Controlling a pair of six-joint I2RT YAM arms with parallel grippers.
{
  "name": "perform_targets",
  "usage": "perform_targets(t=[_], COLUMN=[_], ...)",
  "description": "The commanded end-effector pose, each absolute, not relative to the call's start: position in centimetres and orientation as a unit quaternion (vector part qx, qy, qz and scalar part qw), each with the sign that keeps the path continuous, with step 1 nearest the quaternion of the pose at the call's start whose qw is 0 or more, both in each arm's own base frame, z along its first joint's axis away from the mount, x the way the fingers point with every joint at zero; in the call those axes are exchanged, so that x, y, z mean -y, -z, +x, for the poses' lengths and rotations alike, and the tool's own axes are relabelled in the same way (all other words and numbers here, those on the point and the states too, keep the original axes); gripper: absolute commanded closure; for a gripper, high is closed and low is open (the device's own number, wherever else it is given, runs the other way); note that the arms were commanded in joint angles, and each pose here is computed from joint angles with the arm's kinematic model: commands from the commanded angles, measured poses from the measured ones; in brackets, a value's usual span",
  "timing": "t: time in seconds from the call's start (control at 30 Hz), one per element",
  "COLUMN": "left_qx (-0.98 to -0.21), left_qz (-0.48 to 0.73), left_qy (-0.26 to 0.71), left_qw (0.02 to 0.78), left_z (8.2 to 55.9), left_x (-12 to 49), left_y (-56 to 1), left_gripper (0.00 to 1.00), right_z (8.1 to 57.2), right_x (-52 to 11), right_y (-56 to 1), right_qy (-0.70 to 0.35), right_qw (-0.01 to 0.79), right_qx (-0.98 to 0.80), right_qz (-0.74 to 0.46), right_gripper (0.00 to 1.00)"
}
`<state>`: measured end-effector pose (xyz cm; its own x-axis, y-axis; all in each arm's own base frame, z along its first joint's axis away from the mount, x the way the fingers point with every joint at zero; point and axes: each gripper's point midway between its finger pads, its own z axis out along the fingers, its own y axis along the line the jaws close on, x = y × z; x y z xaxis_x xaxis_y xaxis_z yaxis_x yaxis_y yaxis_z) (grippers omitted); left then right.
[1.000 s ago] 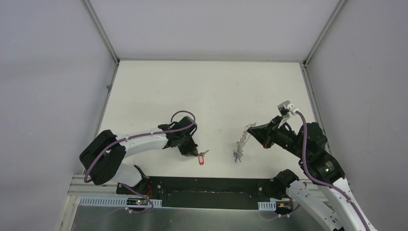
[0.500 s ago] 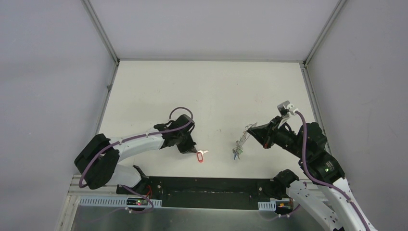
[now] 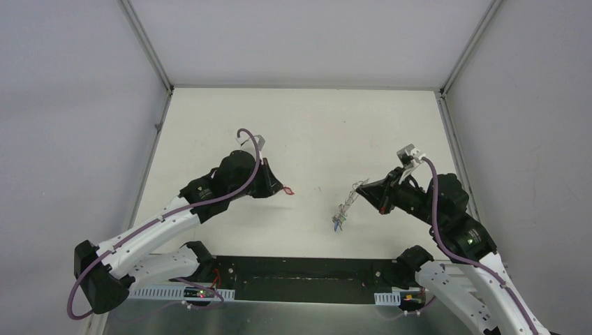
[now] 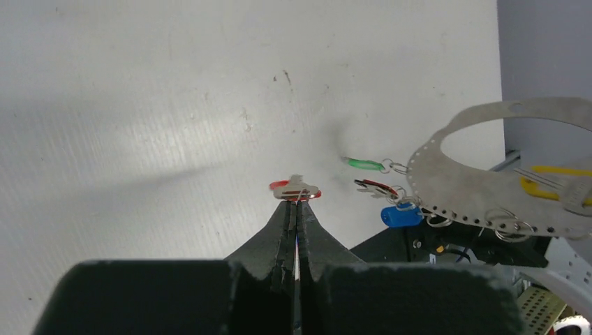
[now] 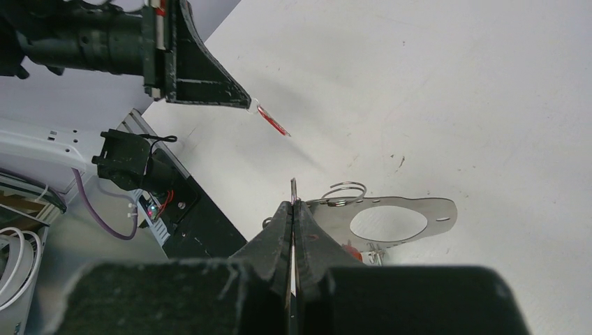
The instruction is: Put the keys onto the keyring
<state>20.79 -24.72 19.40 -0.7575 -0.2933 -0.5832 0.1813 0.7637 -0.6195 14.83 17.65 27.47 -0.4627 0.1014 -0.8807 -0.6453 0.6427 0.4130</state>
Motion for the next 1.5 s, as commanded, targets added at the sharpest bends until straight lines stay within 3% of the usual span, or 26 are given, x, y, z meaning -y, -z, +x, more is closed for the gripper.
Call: perform_targets(t=[0.0, 0.3, 0.57, 0.73, 1.47], left_qx=[-0.828, -0.737, -0.655, -0.623, -0.527], left_qz=[0.085, 0.312, 0.443, 0.476, 0.540], left_qy=[0.331, 0.342, 0.420, 0.453, 0.424], left_qw=[0.444, 0.493, 0.446, 0.425, 0.501], left_z=[21.7, 19.3, 15.8, 14.4, 11.8], left_x=[24.0, 25.6, 28.9, 30.2, 32.9], left_y=[-24.8, -28.8, -29.5, -29.9, -32.3], left_gripper=[1.00, 1.00, 1.00, 1.00, 1.00], right_z=[15.1, 14.7, 13.3, 12.7, 9.8], right_x=[-18.5, -20.5, -22.7, -23.4, -23.4], right_y=[-30.9, -29.9, -28.4, -28.0, -27.0], right_qy=[-0.410, -0.438, -0.475, -0.488, -0.450], right_qw=[0.524, 0.493, 0.434, 0.426, 0.498], right_qx=[-0.721, -0.711, -0.689, -0.663, -0.476], right_qz=[-0.196, -0.243, -0.334, -0.375, -0.568], right_gripper=[1.00, 1.00, 1.00, 1.00, 1.00])
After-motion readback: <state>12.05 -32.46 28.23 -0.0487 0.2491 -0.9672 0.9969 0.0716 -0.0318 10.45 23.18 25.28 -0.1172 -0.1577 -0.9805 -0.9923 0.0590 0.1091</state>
